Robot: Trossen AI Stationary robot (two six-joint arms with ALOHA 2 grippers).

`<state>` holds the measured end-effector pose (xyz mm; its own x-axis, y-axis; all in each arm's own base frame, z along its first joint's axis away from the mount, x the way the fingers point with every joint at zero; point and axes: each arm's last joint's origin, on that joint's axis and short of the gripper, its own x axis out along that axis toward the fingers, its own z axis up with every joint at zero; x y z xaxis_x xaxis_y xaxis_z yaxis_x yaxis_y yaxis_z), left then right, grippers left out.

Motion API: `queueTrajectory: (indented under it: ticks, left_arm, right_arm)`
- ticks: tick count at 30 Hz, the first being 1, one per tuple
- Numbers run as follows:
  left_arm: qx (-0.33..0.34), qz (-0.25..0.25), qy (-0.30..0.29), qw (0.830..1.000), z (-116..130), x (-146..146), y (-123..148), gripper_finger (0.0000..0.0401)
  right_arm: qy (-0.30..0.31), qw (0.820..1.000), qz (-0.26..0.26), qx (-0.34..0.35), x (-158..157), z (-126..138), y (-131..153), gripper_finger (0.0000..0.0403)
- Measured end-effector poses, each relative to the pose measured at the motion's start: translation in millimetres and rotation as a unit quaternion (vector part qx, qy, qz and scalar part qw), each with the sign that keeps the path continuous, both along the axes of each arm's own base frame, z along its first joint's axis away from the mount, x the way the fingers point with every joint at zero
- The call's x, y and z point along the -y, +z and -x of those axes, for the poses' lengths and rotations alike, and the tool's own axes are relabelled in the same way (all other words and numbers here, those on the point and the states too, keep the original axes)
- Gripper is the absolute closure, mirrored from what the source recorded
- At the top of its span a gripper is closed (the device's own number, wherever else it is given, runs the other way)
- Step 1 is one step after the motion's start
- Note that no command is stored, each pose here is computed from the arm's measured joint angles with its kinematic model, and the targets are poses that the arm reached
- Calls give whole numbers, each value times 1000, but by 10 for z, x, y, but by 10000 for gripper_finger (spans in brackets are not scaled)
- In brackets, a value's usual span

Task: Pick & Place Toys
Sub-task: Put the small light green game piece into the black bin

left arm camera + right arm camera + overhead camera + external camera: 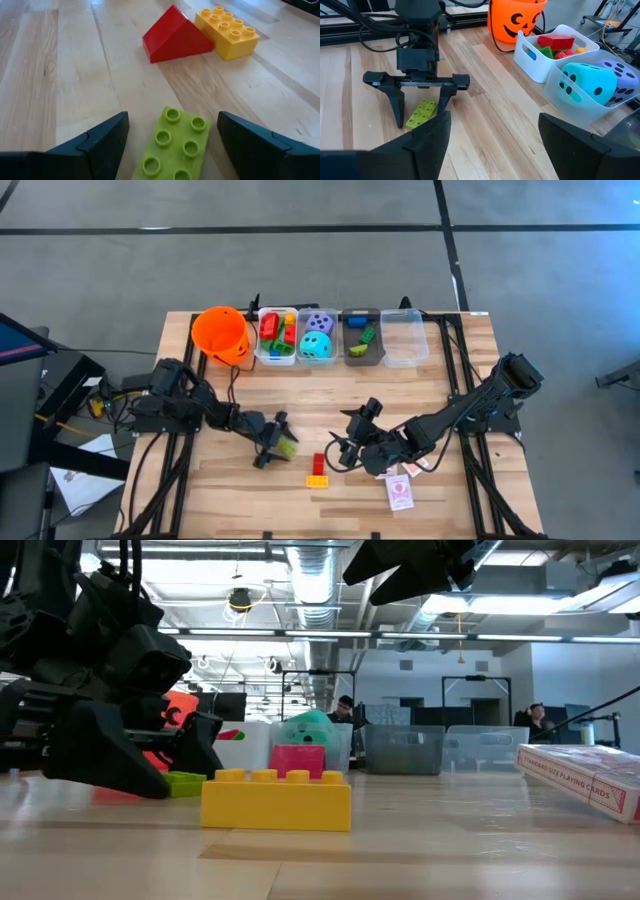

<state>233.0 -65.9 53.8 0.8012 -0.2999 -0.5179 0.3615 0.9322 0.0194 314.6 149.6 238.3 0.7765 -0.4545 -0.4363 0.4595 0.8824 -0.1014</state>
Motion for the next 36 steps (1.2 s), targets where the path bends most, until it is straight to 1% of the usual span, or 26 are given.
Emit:
queueTrajectory:
  ticks: [3, 6, 8, 17, 21, 24, 27, 29, 31, 34, 36]
  left_arm:
    - [2, 0, 0, 1000, -38, 10, -7, 104]
    - [0, 0, 0, 1000, -47, 13, -12, 123]
    - [-5, -2, 0, 1000, -42, 11, -21, 144]
    - [-10, -5, 1, 1000, -29, 7, -32, 262]
    - [7, -8, 16, 1000, -34, -6, -16, 265]
    - [50, -3, 27, 998, -71, -11, 48, 265]
    - [97, -21, 38, 994, -160, -45, 149, 265]
    - [124, -42, 62, 989, -238, -87, 228, 265]
    - [134, -61, 98, 984, -317, -162, 264, 265]
    - [171, -67, 159, 970, -514, -313, 397, 265]
    - [193, -63, 181, 962, -657, -417, 492, 265]
  right_arm:
    - [0, 1000, 0, 0, 0, 0, 1, 109]
    - [0, 1000, 0, 0, 0, 0, 0, 109]
    - [0, 1000, 0, 0, 0, 0, 0, 109]
    - [2, 1000, -1, -1, -6, 4, -2, 109]
    - [2, 1000, -1, -1, -7, 3, -1, 109]
    - [2, 1000, -1, -1, -5, 2, -1, 109]
    - [1, 1000, -4, 6, -9, -5, 8, 109]
    - [1, 1000, -11, 18, -17, -19, 26, 109]
    - [4, 999, -22, 34, -30, -38, 52, 109]
    - [18, 998, -37, 45, -49, -59, 76, 109]
    - [28, 998, -36, 46, -60, -65, 85, 109]
